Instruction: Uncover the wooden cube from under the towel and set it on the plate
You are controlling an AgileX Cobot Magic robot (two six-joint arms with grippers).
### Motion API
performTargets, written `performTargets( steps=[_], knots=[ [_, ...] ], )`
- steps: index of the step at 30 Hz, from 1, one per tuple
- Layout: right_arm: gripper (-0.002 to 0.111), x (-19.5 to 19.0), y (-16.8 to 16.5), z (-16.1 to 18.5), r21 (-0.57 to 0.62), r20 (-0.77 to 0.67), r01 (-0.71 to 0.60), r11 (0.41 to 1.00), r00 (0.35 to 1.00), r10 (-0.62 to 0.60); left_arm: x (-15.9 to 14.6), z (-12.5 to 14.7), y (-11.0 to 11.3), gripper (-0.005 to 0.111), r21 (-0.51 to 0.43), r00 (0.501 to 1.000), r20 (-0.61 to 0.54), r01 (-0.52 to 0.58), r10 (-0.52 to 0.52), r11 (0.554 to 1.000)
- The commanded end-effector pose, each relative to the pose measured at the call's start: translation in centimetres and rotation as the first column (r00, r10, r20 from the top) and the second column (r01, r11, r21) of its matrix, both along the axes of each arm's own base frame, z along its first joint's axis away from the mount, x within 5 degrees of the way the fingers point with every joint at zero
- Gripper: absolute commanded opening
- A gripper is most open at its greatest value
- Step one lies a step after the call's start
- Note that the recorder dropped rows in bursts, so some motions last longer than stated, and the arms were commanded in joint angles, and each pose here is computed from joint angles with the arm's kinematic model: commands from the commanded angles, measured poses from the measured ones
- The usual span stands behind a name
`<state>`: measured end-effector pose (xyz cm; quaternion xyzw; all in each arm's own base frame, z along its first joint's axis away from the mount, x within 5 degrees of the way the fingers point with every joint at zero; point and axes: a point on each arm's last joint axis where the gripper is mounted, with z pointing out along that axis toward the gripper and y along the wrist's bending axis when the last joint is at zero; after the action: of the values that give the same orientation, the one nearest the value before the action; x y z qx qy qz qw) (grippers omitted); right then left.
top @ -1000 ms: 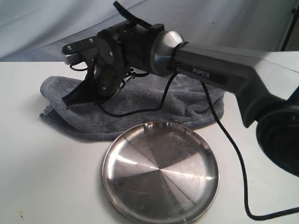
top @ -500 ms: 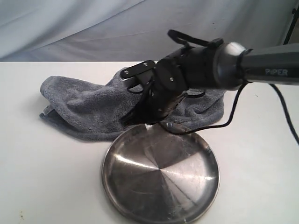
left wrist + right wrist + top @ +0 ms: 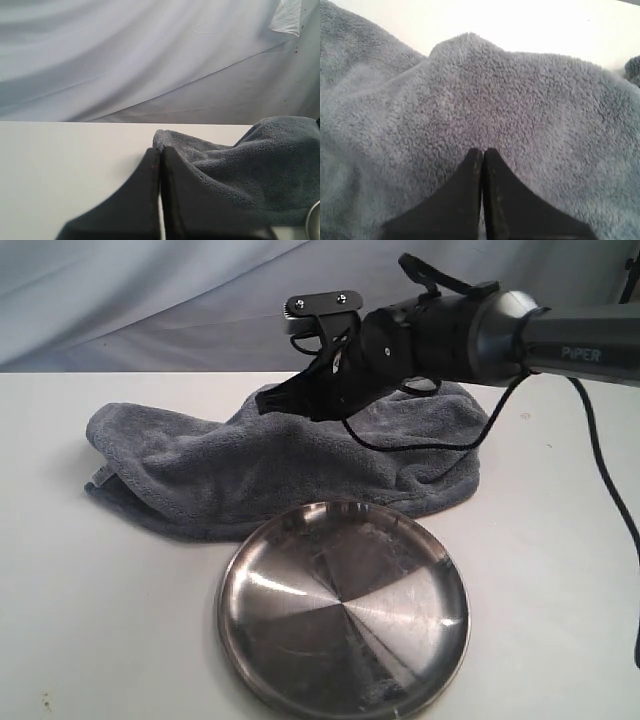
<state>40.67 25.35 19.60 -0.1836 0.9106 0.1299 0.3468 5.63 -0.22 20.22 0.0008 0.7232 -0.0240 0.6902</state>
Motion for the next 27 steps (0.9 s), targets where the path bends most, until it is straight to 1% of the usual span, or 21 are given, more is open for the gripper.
performTargets(
  steps=[1,2,6,8,11,12,14,15,17,18,24,27],
  knots=[
    [0.0,1.4,1.0,2.0,0.059,0.03,0.02,0.998,0.999,-0.022,0.0,-0.1,0.0,0.001,0.0,1.0,-0.002,-0.002,0.002,1.0],
    [0.0,1.6,1.2,2.5,0.075,0.041,0.026,0.997,0.999,-0.029,0.0,-0.1,0.0,0.001,0.0,1.0,-0.002,-0.002,0.002,1.0],
    [0.0,1.9,1.4,2.8,0.086,0.057,0.025,0.996,0.998,-0.03,0.0,-0.1,0.0,0.001,0.0,1.0,-0.002,-0.002,0.002,1.0],
    [0.008,2.2,1.5,2.4,0.086,0.058,0.025,0.996,0.998,-0.03,0.0,-0.1,0.0,0.001,-0.002,1.0,-0.002,-0.002,0.002,1.0],
    [0.026,2.4,1.7,1.4,0.075,0.053,0.021,0.997,0.998,-0.025,0.0,-0.1,0.0,0.001,-0.002,1.0,-0.002,-0.002,0.002,1.0],
    [0.036,2.5,1.7,0.9,0.07,0.045,0.022,0.997,0.999,-0.025,0.0,-0.1,0.0,0.001,-0.002,1.0,-0.002,-0.002,0.002,1.0],
    [0.049,2.6,1.8,0.1,0.061,0.035,0.022,0.998,0.999,-0.024,0.0,-0.1,0.0,0.001,-0.002,1.0,-0.002,-0.002,0.002,1.0],
    [0.057,2.7,1.8,-0.4,0.056,0.031,0.021,0.998,0.999,-0.023,0.0,-0.1,0.0,0.001,-0.002,1.0,-0.002,-0.002,0.002,1.0],
    [0.064,2.8,1.9,-0.9,0.05,0.028,0.02,0.999,0.999,-0.022,0.0,-0.1,0.0,0.001,-0.002,1.0,-0.002,-0.002,0.002,1.0],
    [0.066,2.8,1.9,-1.0,0.045,0.029,0.017,0.999,0.999,-0.019,0.0,-0.1,0.0,0.001,-0.002,1.0,-0.002,-0.002,0.002,1.0],
    [0.065,2.9,2.0,-1.9,0.017,0.029,-0.005,1.0,1.0,0.005,0.0,-0.1,0.0,0.001,0.0,1.0,-0.002,-0.002,0.002,1.0],
    [0.061,2.7,2.4,-2.5,-0.002,0.028,-0.02,1.0,0.999,0.02,0.0,-0.1,0.0,0.001,0.0,1.0,-0.002,-0.002,0.002,1.0]
  ],
)
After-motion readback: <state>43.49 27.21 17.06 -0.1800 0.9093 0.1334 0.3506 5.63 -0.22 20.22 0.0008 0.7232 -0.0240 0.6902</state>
